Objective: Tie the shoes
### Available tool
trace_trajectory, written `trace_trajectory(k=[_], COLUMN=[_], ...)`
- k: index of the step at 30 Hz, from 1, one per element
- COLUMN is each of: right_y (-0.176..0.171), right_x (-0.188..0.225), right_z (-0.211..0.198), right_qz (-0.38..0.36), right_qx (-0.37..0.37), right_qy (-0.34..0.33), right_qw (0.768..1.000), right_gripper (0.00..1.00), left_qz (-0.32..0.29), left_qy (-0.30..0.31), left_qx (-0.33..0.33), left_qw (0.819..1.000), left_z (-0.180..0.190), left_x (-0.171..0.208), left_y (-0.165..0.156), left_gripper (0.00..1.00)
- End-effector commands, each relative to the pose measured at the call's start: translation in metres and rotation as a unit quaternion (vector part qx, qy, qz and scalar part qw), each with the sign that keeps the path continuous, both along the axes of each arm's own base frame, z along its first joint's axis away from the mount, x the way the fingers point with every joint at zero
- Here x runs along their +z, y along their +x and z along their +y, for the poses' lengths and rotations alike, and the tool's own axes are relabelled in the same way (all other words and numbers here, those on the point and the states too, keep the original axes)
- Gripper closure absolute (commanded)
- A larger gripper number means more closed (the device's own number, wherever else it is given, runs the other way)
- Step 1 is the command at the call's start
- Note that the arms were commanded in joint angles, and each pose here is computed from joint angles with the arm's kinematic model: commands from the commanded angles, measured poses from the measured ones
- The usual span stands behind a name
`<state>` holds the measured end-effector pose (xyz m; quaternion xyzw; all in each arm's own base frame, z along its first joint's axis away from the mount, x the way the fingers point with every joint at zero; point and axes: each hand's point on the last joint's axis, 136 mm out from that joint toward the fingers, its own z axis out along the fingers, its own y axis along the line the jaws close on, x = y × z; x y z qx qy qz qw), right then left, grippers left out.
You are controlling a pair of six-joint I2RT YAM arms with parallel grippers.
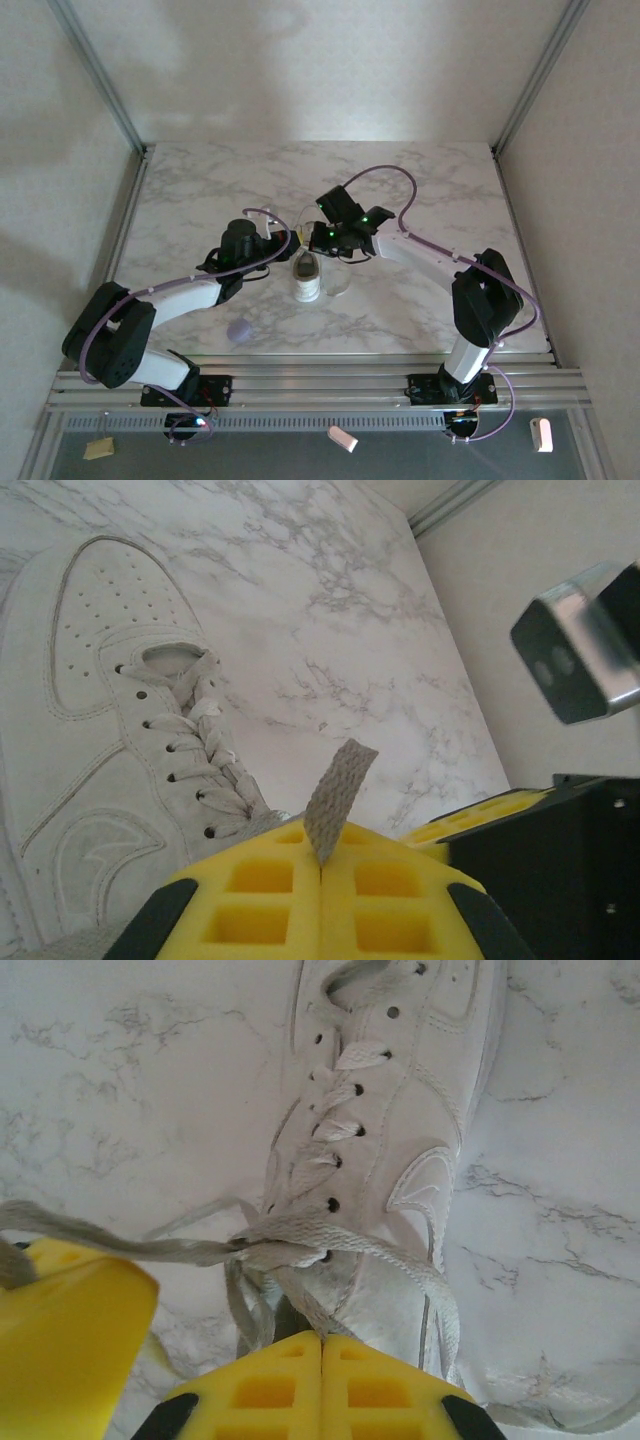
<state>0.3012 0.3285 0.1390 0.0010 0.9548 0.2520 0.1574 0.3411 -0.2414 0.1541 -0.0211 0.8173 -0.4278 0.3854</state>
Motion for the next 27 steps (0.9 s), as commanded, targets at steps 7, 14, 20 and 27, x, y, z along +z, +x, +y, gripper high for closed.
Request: trace_trajectory(k=[7, 14, 20, 27], right_y=[-0.002, 0.010, 0.020, 0.034], right_x=[0.005, 0.010, 0.002, -0.005], right_z=[-0.017, -0.025, -0.023, -0.015], right_qz=[-0.017, -0.059, -0.086, -0.105], right_qx=[0.062, 0.117, 0.157, 0.162], right_qy=[-0.082, -0.129, -0.155, -0.149], right_qw=[0.995, 0.983, 0.971, 0.970], right_gripper=[1.00, 1.00, 1.00, 1.00], left_qz=[-0.014, -0.013, -0.015, -0.020], left_qy=[0.017, 0.022, 0.024, 0.027], left_qx=[0.001, 0.000, -0.004, -0.031], left_qw=[1.000, 1.000, 1.000, 0.999], left_z=[0.005, 0.006, 0.005, -0.001], left_x=[0.001, -0.001, -0.001, -0.002], left_y=[-0.005, -0.004, -0.005, -0.009], left_gripper=[1.00, 1.00, 1.00, 1.00])
